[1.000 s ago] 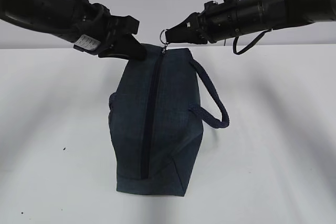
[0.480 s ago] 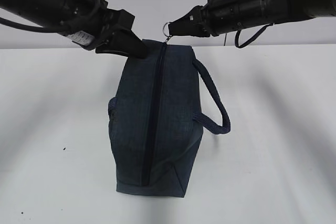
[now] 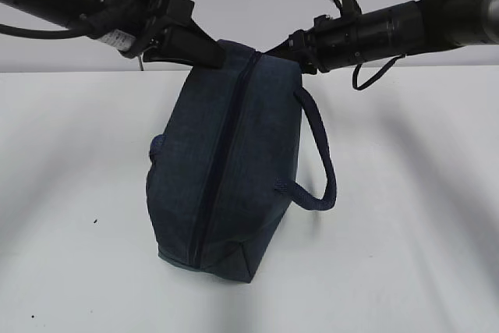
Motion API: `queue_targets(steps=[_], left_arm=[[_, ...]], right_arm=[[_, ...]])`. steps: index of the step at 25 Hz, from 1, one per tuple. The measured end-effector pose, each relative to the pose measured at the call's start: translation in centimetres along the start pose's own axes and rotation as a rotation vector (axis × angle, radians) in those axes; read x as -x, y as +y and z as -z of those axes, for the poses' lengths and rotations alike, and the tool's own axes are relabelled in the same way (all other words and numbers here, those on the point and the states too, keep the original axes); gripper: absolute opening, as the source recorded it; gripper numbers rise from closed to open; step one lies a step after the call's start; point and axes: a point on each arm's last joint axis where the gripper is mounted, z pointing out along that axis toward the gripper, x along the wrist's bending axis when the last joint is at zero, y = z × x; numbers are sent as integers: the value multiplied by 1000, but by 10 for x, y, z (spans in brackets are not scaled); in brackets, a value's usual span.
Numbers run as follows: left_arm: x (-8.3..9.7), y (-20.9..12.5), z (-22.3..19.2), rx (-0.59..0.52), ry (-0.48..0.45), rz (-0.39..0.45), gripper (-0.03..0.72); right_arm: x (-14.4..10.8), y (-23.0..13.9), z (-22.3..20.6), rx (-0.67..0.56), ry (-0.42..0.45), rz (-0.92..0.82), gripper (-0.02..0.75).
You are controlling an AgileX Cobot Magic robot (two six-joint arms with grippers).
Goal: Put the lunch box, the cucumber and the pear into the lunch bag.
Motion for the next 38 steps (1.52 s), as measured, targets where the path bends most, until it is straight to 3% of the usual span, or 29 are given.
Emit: queue_targets(steps=[11,14,18,23,26,32,38], left_arm=[[-2,3,-1,43,14,9,15],[-6,3,-6,48,12,31,15],[-18,0,-20,50,7,87,15],[-38,-5,-37,60,48,146,24],[-42,-5,-37,71,84,138,78],[-43,-7,-36,41,115,88,306],[-28,0,-12,26,170,-56,349]], right_arm=[[6,-3,-4,9,3,-32,9],[8,-1,-3,8,-21,-15,88],[13,-2,0,-27,-73,28,269],[-5,16,19,-79,-145,126,319],[-21,31,38,-110,-216,177,323],[-52,53,76,-186,-379,187,325],[-79,64,111,-249,-521,178,325]])
